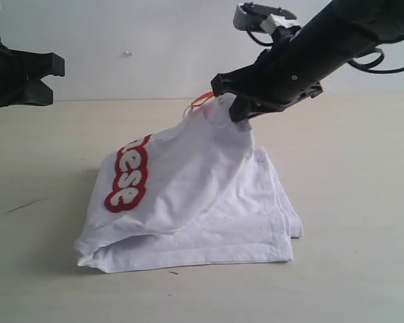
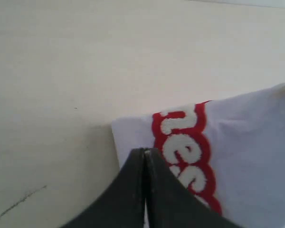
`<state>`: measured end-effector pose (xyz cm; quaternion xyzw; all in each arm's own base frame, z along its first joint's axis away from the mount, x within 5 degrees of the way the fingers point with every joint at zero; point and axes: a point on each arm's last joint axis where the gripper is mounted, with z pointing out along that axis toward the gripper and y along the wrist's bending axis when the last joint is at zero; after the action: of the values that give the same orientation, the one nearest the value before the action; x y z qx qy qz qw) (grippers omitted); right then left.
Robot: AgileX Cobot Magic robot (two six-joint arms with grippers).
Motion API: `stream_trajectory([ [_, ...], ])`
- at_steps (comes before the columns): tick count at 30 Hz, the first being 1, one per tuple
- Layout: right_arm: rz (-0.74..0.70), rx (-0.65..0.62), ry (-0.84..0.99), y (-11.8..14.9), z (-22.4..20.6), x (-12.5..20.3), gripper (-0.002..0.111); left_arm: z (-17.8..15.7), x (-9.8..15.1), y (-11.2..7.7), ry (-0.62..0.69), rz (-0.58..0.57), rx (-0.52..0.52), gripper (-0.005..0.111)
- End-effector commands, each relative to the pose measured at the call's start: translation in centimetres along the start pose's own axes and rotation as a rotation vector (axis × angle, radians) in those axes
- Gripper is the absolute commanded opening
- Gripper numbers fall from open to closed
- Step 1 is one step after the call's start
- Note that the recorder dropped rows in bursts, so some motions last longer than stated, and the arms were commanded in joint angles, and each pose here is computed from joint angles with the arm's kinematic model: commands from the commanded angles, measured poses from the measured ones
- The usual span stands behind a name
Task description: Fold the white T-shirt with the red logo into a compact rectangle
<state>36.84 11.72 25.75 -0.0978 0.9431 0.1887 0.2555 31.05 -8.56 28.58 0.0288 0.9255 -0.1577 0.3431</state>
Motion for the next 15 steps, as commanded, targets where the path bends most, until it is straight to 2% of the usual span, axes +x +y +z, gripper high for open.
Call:
stream_trajectory([
  [1,0.012,0.167,0.055,-1.2,-1.3,0.5,0.0,-0.3,-0.3,0.0,-0.026,-0.008,0.003,0.0],
  [5,0.018,0.216,0.136,-2.4,1.1,1.3,0.002,-0.3,-0.2,0.0,-0.015,-0.008,0.004,0.0],
  [10,0.024,0.315,0.167,-3.9,2.9,1.7,0.036,-0.1,0.0,-0.1,0.005,0.015,0.009,0.0],
  [12,0.044,0.392,0.163,-4.6,2.7,1.7,0.037,1.5,1.0,-1.0,0.087,0.074,0.043,0.0],
  [15,0.068,0.476,0.212,-5.2,2.3,2.2,0.032,3.7,2.4,-2.2,0.18,0.149,0.089,0.0],
])
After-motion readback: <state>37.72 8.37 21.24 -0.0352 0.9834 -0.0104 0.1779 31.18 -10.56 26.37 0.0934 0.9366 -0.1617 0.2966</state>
